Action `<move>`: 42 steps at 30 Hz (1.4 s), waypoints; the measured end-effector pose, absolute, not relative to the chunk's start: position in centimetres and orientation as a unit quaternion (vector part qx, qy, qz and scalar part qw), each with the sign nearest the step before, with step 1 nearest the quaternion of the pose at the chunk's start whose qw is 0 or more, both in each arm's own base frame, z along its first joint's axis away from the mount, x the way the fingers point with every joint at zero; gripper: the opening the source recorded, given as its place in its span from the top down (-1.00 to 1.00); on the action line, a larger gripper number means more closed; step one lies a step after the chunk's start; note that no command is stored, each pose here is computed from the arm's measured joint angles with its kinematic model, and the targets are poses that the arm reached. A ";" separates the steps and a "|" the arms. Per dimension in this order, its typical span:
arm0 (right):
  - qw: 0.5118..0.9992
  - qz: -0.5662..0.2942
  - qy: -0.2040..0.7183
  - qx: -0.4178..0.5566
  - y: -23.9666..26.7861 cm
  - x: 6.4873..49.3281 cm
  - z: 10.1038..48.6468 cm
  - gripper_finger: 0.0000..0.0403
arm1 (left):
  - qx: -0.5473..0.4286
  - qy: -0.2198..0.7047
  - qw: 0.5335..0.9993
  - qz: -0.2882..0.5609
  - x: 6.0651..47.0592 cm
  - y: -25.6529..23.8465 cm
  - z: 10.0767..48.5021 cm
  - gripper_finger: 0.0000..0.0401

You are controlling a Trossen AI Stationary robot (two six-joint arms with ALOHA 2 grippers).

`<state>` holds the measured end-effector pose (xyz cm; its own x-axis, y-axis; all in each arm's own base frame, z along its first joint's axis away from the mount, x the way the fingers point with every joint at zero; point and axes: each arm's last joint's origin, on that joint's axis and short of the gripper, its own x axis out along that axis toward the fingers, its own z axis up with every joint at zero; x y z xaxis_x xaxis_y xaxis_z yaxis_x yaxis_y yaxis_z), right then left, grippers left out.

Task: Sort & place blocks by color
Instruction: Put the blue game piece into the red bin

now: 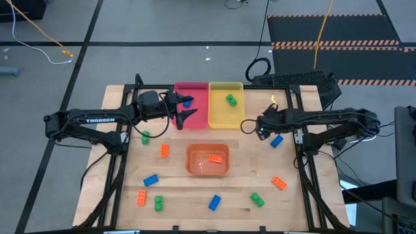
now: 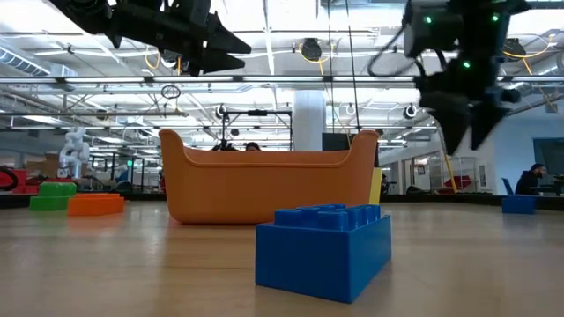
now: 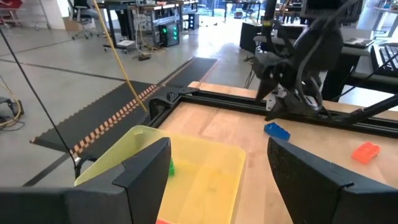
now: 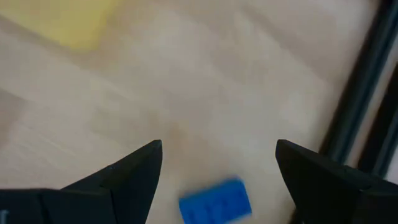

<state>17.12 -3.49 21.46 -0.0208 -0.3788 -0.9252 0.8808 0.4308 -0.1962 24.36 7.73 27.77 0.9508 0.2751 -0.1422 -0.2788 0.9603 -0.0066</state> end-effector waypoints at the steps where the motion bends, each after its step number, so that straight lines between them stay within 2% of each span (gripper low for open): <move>1: 0.648 -0.480 0.538 0.246 -3.4 16.9 21.0 -0.53 | -0.013 0.071 0.987 0.140 24.4 7.7 27.8 -0.35; 8: 0.573 -0.477 0.589 0.311 -2.6 14.8 17.5 -0.53 | -0.016 0.081 0.987 0.137 24.4 7.5 27.6 -0.35; 13: 0.554 -0.473 0.603 0.324 -2.4 14.0 16.2 -0.53 | -0.015 0.082 0.987 0.137 24.4 7.5 27.6 -0.35; 23: 0.595 -0.439 0.576 0.349 -2.5 15.0 15.6 -0.53 | -0.014 0.081 0.987 0.137 24.4 7.5 27.6 -0.35; 29: 0.676 -0.396 0.504 0.365 -2.7 16.8 14.8 -0.53 | -0.015 0.081 0.987 0.137 24.4 7.5 27.6 -0.35; 37: 0.714 -0.364 0.494 0.337 -2.9 17.4 15.0 -0.53 | -0.015 0.081 0.987 0.137 24.4 7.5 27.6 -0.35; 42: 0.750 -0.298 0.524 0.272 -2.7 17.4 15.3 -0.49 | -0.015 0.083 0.987 0.137 24.4 7.5 27.5 -0.35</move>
